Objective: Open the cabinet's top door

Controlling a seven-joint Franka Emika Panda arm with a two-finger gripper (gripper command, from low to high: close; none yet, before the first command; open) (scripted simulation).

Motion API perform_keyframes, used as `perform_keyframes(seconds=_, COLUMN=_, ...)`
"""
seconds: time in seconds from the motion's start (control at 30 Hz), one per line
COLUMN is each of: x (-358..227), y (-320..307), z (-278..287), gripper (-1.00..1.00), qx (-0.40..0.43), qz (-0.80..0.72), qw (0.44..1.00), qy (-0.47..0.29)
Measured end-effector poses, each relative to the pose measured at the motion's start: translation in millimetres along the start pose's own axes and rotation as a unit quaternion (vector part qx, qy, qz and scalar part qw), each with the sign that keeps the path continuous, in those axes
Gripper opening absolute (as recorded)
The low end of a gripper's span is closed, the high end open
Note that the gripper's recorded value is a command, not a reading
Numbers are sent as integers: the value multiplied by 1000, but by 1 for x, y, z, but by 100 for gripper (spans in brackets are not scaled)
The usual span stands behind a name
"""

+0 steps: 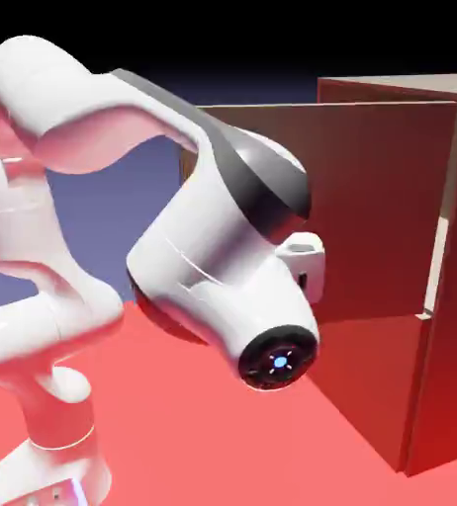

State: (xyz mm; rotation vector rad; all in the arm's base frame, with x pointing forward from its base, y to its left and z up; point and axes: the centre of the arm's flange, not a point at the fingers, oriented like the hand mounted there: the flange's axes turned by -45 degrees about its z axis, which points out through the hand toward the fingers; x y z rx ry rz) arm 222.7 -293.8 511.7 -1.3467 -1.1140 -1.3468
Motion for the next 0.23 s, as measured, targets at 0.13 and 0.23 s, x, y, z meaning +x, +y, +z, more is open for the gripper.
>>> perform_keyframes(seconds=0.13, x=0, y=14, z=-28, gripper=-100, qx=44, qz=0, qw=999, qy=0)
perform_keyframes(seconds=0.23, x=0, y=23, z=-42, gripper=100, qx=69, qz=0, qw=998, qy=0)
